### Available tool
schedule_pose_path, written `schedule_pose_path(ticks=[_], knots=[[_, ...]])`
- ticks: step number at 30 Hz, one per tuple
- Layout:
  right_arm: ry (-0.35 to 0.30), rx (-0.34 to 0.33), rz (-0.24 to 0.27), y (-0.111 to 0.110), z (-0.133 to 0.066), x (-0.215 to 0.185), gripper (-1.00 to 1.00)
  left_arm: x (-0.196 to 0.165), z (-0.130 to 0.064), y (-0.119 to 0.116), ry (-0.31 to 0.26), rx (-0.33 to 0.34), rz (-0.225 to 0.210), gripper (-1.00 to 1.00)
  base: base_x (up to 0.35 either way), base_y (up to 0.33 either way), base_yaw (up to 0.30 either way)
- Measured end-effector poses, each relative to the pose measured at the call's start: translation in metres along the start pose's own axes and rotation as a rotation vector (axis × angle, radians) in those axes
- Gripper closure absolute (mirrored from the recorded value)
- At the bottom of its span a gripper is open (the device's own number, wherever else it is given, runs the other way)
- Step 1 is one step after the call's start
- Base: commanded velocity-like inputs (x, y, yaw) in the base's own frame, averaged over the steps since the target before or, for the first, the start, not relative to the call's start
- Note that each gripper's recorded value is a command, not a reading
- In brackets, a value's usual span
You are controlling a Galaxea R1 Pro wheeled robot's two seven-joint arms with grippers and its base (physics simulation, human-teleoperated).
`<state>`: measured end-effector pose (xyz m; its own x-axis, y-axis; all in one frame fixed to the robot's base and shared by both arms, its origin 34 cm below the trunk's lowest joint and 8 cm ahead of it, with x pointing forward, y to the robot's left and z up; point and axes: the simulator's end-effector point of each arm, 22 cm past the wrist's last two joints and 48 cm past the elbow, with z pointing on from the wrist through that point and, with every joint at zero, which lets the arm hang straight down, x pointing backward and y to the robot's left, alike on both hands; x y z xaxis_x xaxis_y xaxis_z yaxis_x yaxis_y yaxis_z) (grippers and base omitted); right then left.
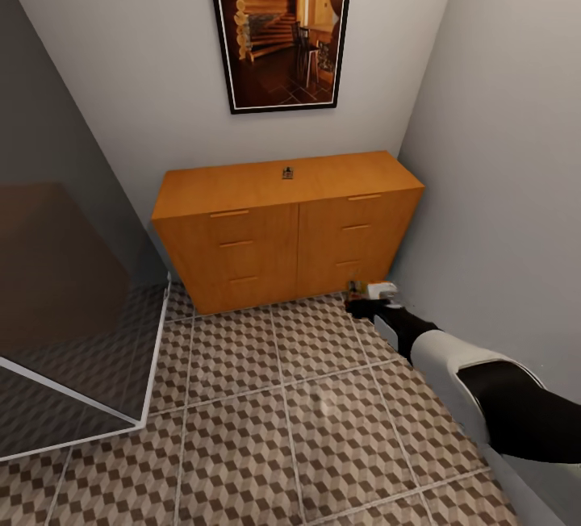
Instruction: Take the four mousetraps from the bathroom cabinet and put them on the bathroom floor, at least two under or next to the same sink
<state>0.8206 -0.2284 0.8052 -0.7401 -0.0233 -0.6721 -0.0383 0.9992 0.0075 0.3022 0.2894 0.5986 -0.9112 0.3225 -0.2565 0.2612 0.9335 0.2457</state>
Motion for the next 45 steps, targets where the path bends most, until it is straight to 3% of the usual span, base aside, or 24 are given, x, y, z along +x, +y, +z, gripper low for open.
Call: schedule_pose_path(ticks=[1, 4, 11, 15, 19, 21, 23, 29, 32, 39, 45], knots=[[0.025, -0.013, 0.001, 0.003, 0.001, 0.030, 1.00, 0.000, 0.000, 0.000, 0.000, 0.000, 0.000, -1.00, 0.000, 0.000, 0.000], [0.046, -0.032, 0.002, 0.007, -0.001, 0.070, 1.00, 0.000, 0.000, 0.000, 0.000, 0.000, 0.000, -1.00, 0.000, 0.000, 0.000], [0.044, -0.052, 0.005, 0.015, -0.019, 0.181, 1.00, 0.000, 0.000, 0.000, 0.000, 0.000, 0.000, -1.00, 0.000, 0.000, 0.000], [0.046, -0.067, -0.023, 0.020, -0.040, 0.246, 1.00, 0.000, 0.000, 0.000, 0.000, 0.000, 0.000, -1.00, 0.000, 0.000, 0.000], [0.008, -0.099, -0.068, 0.029, -0.074, 0.308, 1.00, -0.001, 0.000, -0.001, -0.003, 0.002, 0.000, -1.00, 0.000, 0.000, 0.000], [-0.002, -0.104, -0.069, 0.031, -0.085, 0.324, 1.00, -0.001, 0.000, -0.001, -0.003, 0.002, -0.001, -1.00, 0.000, 0.000, 0.000], [-0.036, -0.117, -0.069, 0.035, -0.111, 0.355, 1.00, -0.002, 0.000, -0.002, -0.004, 0.003, -0.001, -1.00, 0.000, 0.000, 0.000], [-0.149, -0.129, -0.048, 0.044, -0.173, 0.398, 1.00, -0.005, 0.000, -0.006, -0.012, 0.008, -0.006, -1.00, 0.000, 0.000, 0.000], [-0.171, -0.124, -0.036, 0.043, -0.203, 0.420, 1.00, -0.007, 0.000, -0.007, -0.018, 0.008, -0.010, -1.00, 0.000, 0.000, 0.000], [-0.172, -0.119, -0.034, 0.041, -0.211, 0.427, 1.00, -0.033, 0.003, -0.012, -0.071, 0.007, -0.035, -1.00, 0.000, 0.000, 0.000], [-0.171, -0.118, -0.035, 0.040, -0.212, 0.428, 1.00, -0.081, 0.005, -0.020, -0.155, 0.001, -0.112, -1.00, 0.000, 0.000, 0.000]])
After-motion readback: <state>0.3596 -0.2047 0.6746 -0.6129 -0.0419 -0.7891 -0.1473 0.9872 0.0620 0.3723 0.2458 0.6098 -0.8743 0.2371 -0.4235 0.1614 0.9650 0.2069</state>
